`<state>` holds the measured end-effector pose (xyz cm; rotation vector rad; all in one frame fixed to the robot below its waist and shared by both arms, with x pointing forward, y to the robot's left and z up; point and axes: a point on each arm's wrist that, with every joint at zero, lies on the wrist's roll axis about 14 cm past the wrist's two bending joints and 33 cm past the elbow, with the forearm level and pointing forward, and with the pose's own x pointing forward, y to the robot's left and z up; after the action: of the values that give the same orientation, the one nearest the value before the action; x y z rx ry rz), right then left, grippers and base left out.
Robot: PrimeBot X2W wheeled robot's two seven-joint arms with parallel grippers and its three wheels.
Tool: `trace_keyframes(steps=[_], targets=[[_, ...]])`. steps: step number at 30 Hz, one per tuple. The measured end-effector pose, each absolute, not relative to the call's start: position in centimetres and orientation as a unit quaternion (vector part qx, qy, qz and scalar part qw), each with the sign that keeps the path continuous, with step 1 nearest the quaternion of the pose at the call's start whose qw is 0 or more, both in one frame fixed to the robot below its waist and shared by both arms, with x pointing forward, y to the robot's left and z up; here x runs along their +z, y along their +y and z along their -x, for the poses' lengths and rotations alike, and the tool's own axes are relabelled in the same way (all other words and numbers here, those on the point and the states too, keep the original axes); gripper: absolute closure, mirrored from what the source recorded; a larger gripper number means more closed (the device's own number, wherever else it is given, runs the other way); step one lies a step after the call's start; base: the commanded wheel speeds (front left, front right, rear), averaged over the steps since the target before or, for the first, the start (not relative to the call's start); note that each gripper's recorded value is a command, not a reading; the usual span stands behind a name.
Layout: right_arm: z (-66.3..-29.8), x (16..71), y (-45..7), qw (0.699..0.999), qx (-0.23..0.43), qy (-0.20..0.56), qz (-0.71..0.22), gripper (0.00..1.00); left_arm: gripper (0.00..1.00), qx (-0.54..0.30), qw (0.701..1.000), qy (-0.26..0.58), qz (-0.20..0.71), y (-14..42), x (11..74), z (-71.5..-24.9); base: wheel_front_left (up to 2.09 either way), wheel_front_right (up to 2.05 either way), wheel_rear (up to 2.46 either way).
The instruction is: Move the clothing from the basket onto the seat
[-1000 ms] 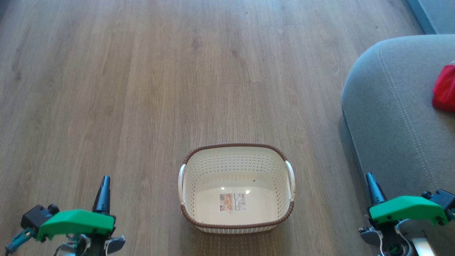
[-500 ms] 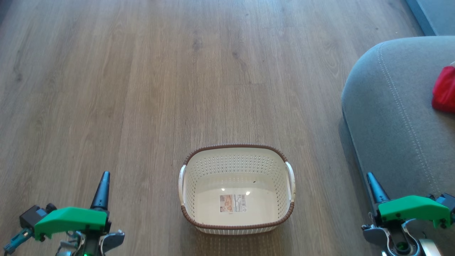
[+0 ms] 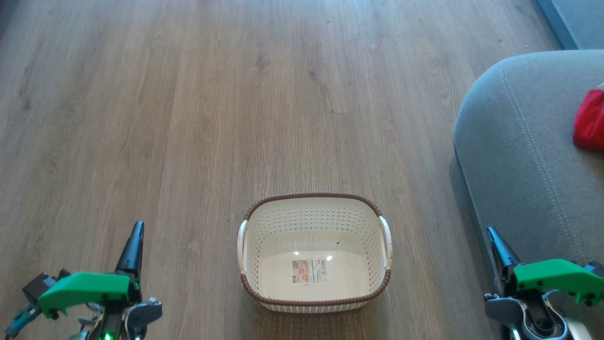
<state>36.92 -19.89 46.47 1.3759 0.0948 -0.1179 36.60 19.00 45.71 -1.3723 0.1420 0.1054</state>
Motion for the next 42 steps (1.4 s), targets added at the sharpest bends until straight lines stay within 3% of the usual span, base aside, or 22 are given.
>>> trace_keyframes(steps=[18, 42], targets=[[-37.3, 47.6, -20.3, 0.701, -0.043, 0.026, -0.711, 1.00, 1.00, 0.029, 0.707, 0.046, 0.705, 19.0, 47.3, -37.2, 0.00, 0.00, 0.00], [-37.3, 47.6, -20.4, 0.700, -0.044, 0.025, -0.712, 1.00, 1.00, 0.028, 0.706, 0.044, 0.707, 19.0, 47.4, -37.3, 0.00, 0.00, 0.00]])
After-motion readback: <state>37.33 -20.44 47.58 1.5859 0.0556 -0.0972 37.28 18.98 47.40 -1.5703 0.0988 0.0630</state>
